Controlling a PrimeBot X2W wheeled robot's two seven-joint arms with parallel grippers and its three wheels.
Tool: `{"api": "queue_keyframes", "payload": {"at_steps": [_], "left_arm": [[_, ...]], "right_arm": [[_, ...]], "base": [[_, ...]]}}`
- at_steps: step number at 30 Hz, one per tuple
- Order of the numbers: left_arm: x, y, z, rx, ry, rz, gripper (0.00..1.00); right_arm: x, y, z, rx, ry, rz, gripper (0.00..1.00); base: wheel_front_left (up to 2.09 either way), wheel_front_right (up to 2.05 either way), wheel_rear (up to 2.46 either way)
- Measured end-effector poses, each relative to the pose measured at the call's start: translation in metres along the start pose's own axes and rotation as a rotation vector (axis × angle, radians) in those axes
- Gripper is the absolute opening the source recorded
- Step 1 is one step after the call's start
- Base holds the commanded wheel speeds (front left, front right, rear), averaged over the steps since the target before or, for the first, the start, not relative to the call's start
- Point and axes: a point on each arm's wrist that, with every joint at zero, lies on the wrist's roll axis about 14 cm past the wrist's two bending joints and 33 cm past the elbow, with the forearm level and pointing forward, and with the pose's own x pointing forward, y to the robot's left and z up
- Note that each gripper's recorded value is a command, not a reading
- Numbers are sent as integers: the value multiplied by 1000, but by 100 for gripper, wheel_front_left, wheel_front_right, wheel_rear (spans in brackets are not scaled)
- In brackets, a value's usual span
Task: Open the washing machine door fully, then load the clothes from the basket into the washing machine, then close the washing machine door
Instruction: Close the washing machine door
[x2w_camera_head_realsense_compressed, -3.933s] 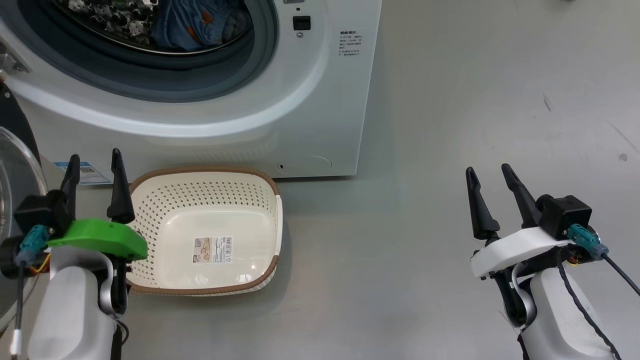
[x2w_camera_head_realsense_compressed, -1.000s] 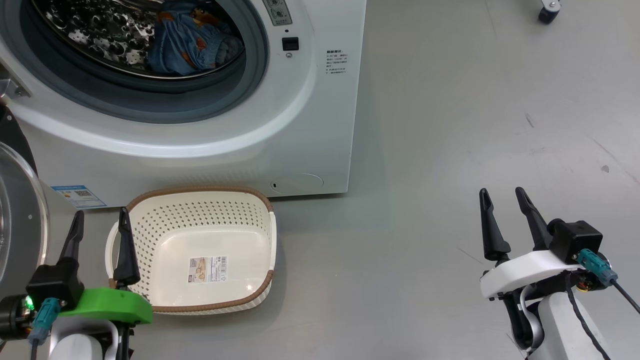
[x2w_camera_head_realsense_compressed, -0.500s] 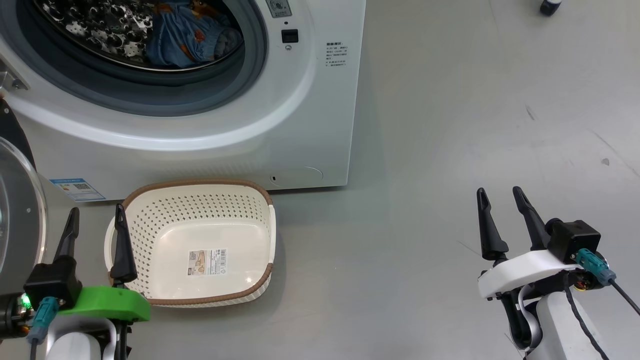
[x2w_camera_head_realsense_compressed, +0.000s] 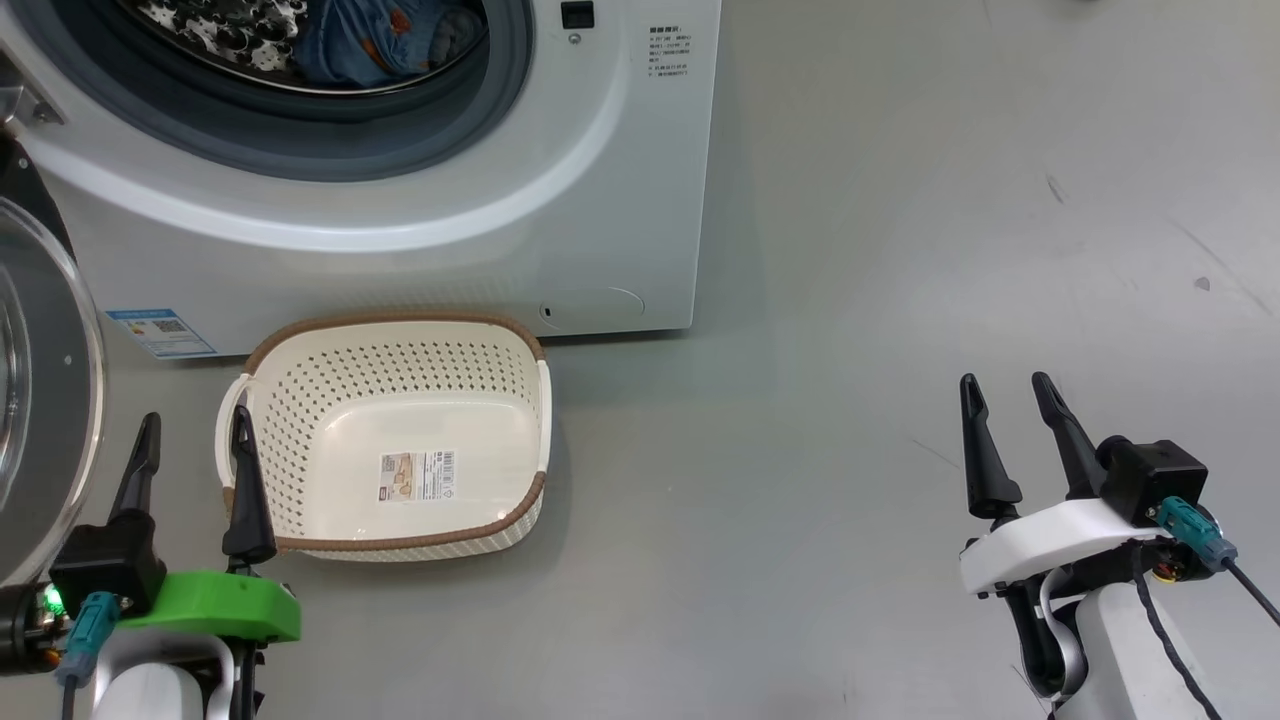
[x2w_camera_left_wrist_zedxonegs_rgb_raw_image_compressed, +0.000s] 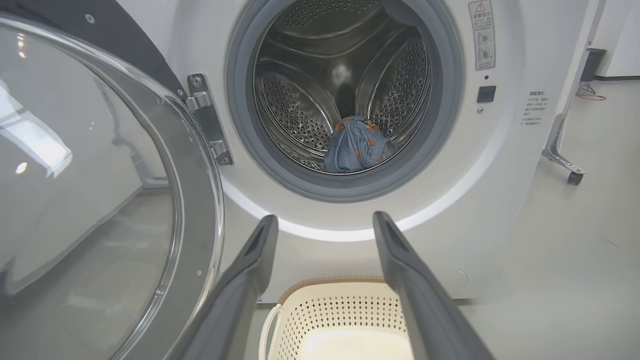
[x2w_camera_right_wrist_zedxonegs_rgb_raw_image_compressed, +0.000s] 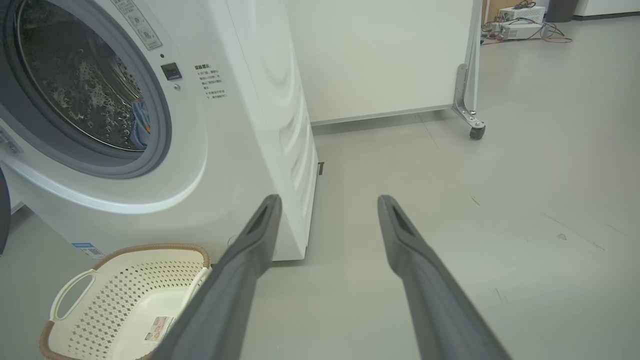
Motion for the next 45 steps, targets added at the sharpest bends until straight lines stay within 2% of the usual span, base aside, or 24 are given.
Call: {"api": "queue_keyframes", "payload": {"at_steps": [19,45], "left_arm": [[-2,6,1,0,-1,22,100],[-12,8,11,-7,-36,28,100]], "right_arm": [[3,3,-1,2,4,10,100],[3,14,9,-7,-27,41,100]], "base": [[-79,79,0],[-7,7,0]]}}
